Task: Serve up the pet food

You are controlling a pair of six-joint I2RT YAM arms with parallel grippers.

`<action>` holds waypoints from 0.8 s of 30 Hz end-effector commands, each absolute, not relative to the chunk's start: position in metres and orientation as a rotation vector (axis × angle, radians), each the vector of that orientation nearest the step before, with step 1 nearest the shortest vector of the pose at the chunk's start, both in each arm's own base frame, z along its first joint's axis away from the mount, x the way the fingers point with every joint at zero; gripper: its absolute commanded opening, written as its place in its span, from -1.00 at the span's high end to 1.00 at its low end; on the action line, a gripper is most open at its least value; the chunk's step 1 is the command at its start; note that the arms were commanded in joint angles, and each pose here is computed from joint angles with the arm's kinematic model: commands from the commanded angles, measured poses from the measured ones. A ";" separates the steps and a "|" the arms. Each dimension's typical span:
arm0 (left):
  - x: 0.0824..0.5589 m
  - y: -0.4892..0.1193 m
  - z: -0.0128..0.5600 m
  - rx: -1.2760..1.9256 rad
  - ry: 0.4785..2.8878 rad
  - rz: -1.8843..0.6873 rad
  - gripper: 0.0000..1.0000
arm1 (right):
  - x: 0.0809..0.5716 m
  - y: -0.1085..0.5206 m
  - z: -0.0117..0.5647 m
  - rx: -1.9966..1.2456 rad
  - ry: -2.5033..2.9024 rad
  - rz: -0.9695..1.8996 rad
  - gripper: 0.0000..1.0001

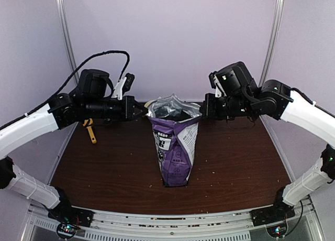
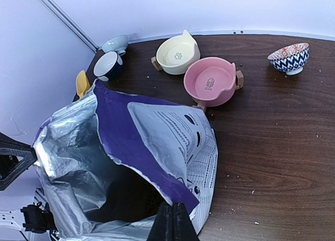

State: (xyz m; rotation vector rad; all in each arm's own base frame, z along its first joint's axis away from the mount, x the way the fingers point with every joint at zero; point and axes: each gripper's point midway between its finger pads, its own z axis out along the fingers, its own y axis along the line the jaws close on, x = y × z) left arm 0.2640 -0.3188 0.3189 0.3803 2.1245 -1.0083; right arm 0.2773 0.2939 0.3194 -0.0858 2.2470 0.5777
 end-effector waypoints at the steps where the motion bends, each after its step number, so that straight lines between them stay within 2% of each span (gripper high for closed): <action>1: 0.280 -0.310 0.343 0.343 2.036 -0.979 1.00 | 0.286 0.265 0.333 0.004 2.191 0.507 1.00; 6: 0.274 -0.320 0.351 0.419 1.996 -1.033 1.00 | 0.284 0.274 0.334 -0.032 2.190 0.556 1.00; 7: 0.271 -0.322 0.354 0.457 1.981 -1.038 0.84 | 0.282 0.278 0.337 -0.067 2.183 0.578 0.89; 9: 0.270 -0.316 0.365 0.472 1.951 -1.002 0.32 | 0.279 0.280 0.348 -0.123 2.156 0.595 0.40; 10: 0.270 -0.309 0.368 0.459 1.938 -0.968 -0.04 | 0.278 0.277 0.355 -0.129 2.135 0.597 0.14; 11: 0.271 -0.301 0.373 0.443 1.922 -0.932 -0.23 | 0.276 0.273 0.360 -0.133 2.118 0.595 -0.05; 13: 0.272 -0.284 0.378 0.407 1.903 -0.861 -0.48 | 0.275 0.264 0.367 -0.125 2.088 0.582 -0.32; 17: 0.271 -0.265 0.375 0.364 1.909 -0.793 -0.66 | 0.272 0.252 0.371 -0.102 2.057 0.568 -0.53; 24: 0.288 -0.221 0.339 0.192 2.018 -0.685 -0.73 | 0.272 0.247 0.361 -0.069 2.062 0.569 -0.60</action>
